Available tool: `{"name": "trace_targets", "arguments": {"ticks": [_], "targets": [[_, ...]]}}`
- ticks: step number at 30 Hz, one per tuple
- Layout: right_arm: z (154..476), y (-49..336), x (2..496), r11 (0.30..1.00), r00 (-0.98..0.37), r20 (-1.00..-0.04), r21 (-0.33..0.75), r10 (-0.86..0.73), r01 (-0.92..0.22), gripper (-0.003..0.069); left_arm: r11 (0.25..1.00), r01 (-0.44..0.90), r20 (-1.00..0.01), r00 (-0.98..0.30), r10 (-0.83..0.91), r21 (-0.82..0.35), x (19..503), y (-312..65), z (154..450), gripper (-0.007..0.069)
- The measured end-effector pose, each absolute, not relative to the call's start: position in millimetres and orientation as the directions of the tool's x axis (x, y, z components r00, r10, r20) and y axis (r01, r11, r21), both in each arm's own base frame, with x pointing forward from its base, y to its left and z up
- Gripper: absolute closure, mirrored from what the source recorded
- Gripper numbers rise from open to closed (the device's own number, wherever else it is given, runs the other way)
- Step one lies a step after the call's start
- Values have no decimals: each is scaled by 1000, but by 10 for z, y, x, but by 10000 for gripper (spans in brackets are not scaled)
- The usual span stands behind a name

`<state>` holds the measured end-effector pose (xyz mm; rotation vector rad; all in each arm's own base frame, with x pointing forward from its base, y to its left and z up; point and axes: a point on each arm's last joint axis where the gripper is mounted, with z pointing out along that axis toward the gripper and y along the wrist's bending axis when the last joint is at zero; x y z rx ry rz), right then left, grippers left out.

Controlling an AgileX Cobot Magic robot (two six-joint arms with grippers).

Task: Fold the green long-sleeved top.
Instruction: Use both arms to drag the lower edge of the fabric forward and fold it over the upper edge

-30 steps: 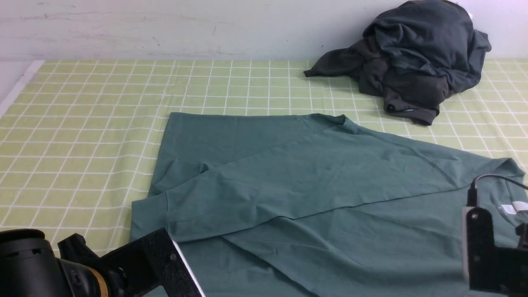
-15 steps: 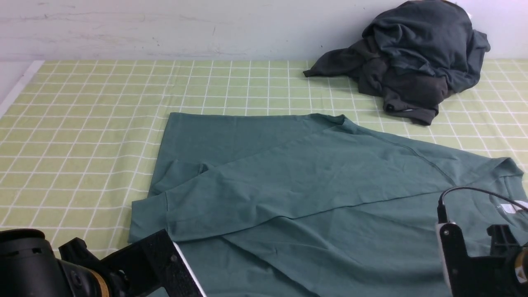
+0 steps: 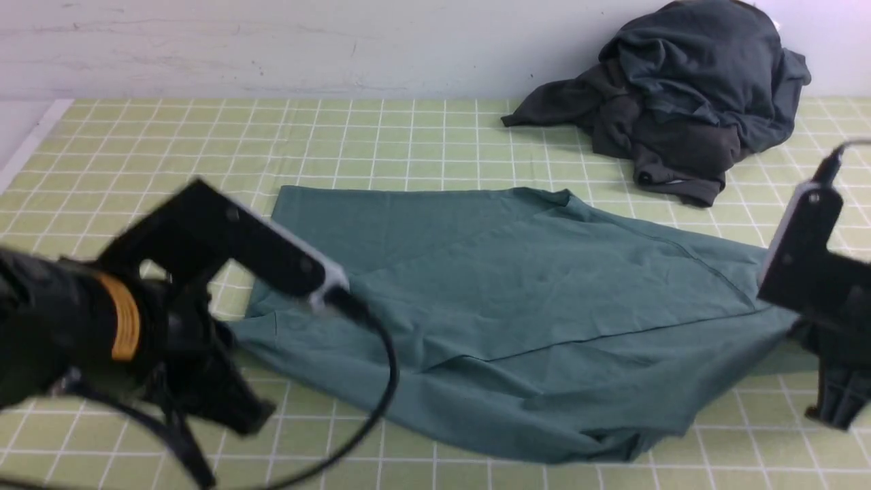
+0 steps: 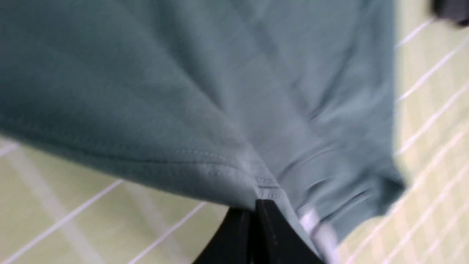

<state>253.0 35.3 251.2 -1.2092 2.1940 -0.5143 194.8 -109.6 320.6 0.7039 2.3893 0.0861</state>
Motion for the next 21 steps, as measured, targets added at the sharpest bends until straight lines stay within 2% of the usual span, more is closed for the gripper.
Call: {"name": "trace_targets", "arguments": {"ticks": [1,3,5,9,11,13,16,17,18,21], "targets": [[2523,358,2550,516,-421,-303,-581,-855,-630,662,859,458,-573,-650,499,229,1964,-1087,3234,608],[2600,314,2878,555,-425,-361,-604,-830,-572,662,903,372,-634,-651,418,214,2360,-1053,3355,608],[2631,291,3076,576,-428,-389,-611,-816,-543,662,919,334,-650,-655,385,208,2578,-1028,3360,608],[2544,287,3563,610,-461,-403,-595,-790,-523,662,948,245,-664,-677,316,202,3198,-931,3252,608],[2497,311,3782,651,-495,-427,-565,-757,-507,662,960,203,-647,-709,281,194,3528,-885,3132,608],[2478,322,3875,675,-516,-440,-546,-735,-495,662,960,200,-617,-736,278,194,3634,-882,3039,608],[2377,335,4052,739,-617,-415,-463,-669,-490,662,928,321,-383,-847,370,186,3647,-948,2694,608],[2371,336,4052,741,-622,-412,-458,-666,-491,662,925,329,-378,-845,378,190,3652,-949,2683,608],[2338,337,4035,759,-654,-393,-425,-646,-493,662,907,392,-290,-859,422,155,3580,-998,2566,608],[2291,344,3967,794,-714,-356,-354,-603,-495,662,885,463,-173,-868,465,54,3386,-1083,2360,588]]}}
